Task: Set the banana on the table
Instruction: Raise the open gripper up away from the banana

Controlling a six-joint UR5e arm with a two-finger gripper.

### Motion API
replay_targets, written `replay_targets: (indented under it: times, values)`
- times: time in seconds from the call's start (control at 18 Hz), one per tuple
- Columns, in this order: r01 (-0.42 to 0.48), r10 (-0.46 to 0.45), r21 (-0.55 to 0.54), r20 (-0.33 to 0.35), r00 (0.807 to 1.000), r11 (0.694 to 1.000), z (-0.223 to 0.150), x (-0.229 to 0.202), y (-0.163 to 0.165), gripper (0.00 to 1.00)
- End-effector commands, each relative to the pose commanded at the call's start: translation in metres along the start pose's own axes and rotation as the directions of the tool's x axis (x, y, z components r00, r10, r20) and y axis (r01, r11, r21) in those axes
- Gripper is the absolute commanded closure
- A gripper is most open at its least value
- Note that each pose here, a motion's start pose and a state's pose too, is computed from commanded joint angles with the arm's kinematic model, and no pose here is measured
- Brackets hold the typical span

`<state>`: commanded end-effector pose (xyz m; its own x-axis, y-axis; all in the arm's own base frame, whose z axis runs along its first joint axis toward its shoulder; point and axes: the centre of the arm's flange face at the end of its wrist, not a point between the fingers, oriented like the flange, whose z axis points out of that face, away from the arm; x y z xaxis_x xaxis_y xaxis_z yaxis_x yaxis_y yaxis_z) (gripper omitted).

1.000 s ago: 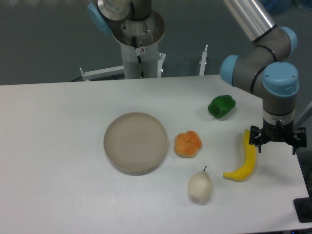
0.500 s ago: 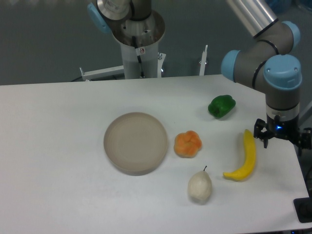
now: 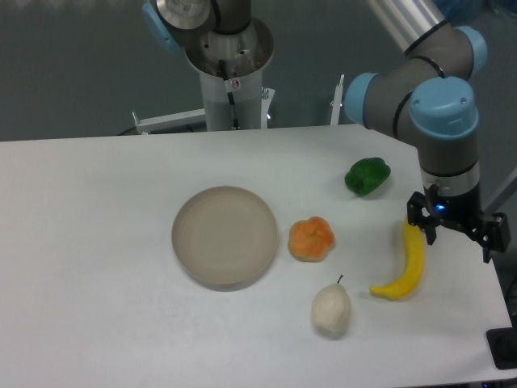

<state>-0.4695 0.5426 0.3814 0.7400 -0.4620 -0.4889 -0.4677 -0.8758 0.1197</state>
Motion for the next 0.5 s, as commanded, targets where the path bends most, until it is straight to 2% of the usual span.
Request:
replay_targets:
  times: [0.5]
  values:
    - [-0.002, 0.002, 0.031, -0.014, 1.0, 1.0, 0.0049, 0.0038, -0.0038, 0.0]
